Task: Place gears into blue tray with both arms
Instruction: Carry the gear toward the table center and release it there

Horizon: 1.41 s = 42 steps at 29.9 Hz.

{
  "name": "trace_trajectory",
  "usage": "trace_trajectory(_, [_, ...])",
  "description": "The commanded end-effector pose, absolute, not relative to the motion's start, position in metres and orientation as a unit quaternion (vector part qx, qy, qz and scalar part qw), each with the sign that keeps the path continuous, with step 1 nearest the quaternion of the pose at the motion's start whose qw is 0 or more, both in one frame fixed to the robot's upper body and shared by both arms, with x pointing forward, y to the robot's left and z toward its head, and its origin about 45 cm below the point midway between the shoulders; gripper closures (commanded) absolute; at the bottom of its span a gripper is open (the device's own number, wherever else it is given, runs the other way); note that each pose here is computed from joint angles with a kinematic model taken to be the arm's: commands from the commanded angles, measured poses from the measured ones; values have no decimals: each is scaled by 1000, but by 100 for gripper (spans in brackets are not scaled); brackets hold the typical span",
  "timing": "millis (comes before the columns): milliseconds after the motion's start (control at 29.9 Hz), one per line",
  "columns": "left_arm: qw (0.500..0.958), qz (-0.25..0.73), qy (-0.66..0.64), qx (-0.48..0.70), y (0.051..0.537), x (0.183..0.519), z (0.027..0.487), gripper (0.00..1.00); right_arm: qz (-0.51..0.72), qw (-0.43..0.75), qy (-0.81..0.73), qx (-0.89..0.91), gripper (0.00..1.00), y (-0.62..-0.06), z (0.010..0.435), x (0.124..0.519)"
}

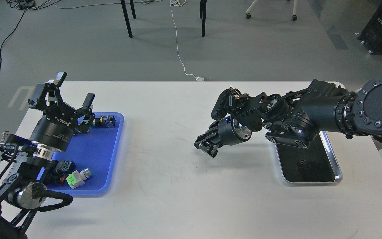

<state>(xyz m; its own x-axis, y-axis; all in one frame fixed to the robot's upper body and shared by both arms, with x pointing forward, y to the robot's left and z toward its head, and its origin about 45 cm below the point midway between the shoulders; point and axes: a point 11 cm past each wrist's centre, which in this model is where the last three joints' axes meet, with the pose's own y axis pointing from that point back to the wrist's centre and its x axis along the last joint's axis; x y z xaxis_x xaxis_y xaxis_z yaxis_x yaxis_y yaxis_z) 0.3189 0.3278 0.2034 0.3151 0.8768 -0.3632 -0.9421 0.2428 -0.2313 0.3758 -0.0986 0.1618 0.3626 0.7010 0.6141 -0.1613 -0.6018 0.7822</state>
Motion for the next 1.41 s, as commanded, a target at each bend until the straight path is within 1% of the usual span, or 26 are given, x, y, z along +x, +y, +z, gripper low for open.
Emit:
trace_trajectory(0, [784, 581, 79, -205, 329, 319, 203, 2, 525, 399, 195, 726, 87, -99, 154, 366])
trace_trajectory(469, [783, 583, 83, -202, 330, 315, 200, 2, 520, 397, 189, 732, 85, -108, 135, 360])
trace_trajectory(736, [782, 583, 81, -203, 331, 314, 200, 2, 516, 398, 187, 735, 78, -111, 128, 357])
trace_trajectory(803, [782, 583, 81, -203, 331, 314, 200, 2, 515, 399, 187, 735, 73, -112, 128, 357])
trace_trajectory(937, [782, 583, 81, -203, 331, 314, 200, 2, 523, 397, 181, 733, 49, -111, 130, 361])
trace_trajectory(1004, [782, 583, 81, -203, 331, 314, 200, 2, 532, 389, 172, 732, 32, -108, 133, 363])
trace_trajectory(1104, [783, 583, 80, -203, 332, 315, 201, 2, 533, 384, 159, 737, 21, -106, 136, 364])
trace_trajectory(1138, [783, 583, 80, -203, 332, 315, 201, 2, 531, 382, 152, 741, 14, -105, 137, 365])
trace_trajectory(1171, [783, 583, 80, -203, 332, 315, 201, 2, 529, 382, 146, 744, 10, -104, 138, 366])
trace_trajectory(1205, [783, 583, 79, -202, 332, 315, 201, 2, 527, 381, 139, 747, 7, -103, 140, 367])
trace_trajectory(1272, [783, 583, 78, -200, 333, 315, 201, 2, 524, 374, 120, 756, 5, -96, 148, 371])
trace_trajectory(1372, [785, 582, 74, -197, 335, 315, 203, 2, 523, 341, 81, 777, 3, -70, 173, 377])
